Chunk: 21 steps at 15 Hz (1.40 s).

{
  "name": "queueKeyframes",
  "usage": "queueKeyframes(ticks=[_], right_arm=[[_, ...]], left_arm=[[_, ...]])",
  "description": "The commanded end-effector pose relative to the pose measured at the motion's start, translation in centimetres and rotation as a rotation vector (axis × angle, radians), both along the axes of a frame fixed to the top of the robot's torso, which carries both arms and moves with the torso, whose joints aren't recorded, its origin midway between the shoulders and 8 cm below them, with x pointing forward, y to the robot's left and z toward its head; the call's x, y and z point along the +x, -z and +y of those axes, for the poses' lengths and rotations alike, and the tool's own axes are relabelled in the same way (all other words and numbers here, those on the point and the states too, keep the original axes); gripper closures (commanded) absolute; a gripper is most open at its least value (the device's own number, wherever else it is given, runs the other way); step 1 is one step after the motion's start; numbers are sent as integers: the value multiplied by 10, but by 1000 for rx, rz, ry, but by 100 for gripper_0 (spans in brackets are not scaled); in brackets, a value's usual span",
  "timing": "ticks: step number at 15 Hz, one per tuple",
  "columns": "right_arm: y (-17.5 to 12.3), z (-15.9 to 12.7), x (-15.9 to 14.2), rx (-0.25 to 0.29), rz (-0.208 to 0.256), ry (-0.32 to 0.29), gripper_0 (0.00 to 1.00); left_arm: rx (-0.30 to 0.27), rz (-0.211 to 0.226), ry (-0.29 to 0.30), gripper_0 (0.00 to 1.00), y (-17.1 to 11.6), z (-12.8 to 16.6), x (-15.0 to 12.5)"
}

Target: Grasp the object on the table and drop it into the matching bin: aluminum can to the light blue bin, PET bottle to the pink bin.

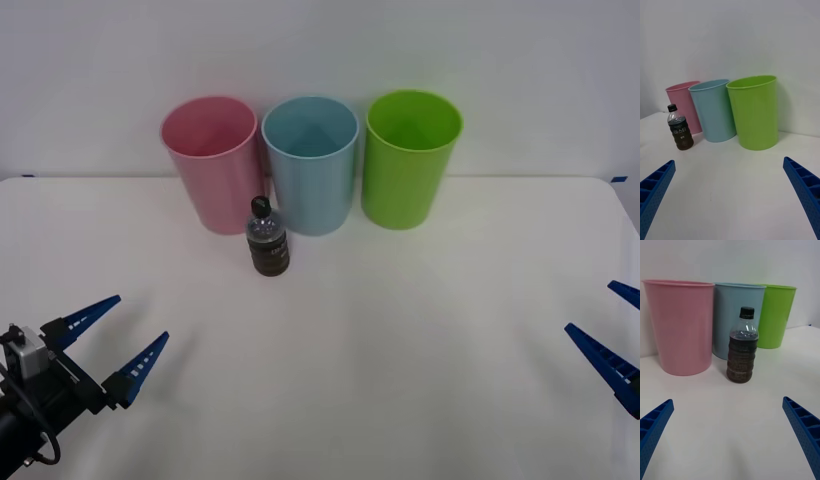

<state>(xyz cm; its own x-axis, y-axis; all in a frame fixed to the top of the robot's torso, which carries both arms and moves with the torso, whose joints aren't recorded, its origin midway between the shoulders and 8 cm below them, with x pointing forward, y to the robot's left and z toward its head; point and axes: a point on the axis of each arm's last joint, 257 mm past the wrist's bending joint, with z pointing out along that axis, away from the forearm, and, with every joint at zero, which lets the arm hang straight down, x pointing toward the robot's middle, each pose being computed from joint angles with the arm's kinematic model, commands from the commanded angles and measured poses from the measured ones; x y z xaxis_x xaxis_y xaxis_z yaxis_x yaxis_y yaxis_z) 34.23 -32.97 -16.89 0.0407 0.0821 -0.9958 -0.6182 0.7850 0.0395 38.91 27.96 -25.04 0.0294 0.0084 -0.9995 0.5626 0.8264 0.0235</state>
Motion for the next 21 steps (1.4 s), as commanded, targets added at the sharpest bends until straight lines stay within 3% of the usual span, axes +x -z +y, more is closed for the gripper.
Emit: queueKeyframes(ticks=[1, 8, 15, 21], right_arm=[[0, 0, 0, 0, 0, 0, 0], [0, 0, 0, 0, 0, 0, 0], [0, 0, 0, 0, 0, 0, 0], [0, 0, 0, 0, 0, 0, 0]], left_arm=[[-3, -11, 0, 0, 2, -21, 13], [43, -12, -21, 0, 3, -58, 57], [8, 19, -27, 0, 4, -101, 93], [10, 32, -10, 0, 7, -116, 124]])
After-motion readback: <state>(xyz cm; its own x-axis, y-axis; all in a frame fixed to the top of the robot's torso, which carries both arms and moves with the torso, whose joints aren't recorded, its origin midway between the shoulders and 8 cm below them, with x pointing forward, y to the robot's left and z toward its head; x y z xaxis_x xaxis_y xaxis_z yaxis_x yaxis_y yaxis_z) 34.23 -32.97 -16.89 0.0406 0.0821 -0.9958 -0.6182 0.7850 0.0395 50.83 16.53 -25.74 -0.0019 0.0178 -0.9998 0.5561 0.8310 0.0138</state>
